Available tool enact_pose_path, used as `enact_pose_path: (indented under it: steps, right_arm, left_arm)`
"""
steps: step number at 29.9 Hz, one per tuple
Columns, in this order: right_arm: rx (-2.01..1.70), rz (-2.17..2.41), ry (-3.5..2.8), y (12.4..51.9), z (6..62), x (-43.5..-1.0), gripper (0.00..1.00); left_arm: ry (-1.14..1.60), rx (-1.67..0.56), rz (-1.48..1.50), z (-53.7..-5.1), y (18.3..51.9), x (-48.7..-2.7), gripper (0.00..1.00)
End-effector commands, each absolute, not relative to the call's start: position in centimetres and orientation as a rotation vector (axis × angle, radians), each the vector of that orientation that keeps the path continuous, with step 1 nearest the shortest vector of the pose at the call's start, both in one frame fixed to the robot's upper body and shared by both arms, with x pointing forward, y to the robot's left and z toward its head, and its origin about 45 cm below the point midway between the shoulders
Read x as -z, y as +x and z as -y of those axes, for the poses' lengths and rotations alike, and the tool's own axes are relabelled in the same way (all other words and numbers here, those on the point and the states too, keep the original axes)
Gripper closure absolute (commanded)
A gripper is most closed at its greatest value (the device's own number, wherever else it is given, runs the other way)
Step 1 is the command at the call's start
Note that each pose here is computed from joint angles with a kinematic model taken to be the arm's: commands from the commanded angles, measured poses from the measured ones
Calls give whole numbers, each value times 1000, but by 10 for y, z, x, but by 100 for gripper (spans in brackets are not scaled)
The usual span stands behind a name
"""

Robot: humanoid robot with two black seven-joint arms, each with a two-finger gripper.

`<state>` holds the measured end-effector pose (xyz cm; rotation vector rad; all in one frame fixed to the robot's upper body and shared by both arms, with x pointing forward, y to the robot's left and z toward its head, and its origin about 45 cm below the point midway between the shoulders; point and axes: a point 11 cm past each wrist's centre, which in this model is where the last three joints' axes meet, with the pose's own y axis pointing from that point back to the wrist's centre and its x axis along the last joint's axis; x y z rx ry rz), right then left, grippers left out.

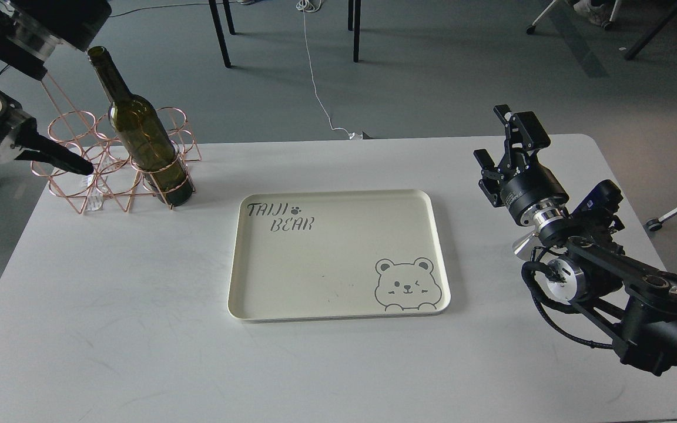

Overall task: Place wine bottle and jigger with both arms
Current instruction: 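Open the left gripper and withdraw it from the bottle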

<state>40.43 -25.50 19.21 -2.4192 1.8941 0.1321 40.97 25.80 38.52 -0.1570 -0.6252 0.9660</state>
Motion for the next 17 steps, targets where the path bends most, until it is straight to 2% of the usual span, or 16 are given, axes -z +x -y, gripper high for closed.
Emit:
enact_pose_path:
  steps: [1, 10, 17]
  right_arm:
    - [-141, -1899, -2416, 403, 255, -190, 1]
    - [-172, -1906, -2419, 397, 255, -181, 1]
    - [-178, -1900, -2422, 396, 253, -180, 1]
  left_arm:
    - [-166, -976, 472, -248, 397, -332, 2]
    - [-309, -1059, 6, -244, 360, -237, 2]
    - [-312, -1141, -133, -254, 349, -200, 2]
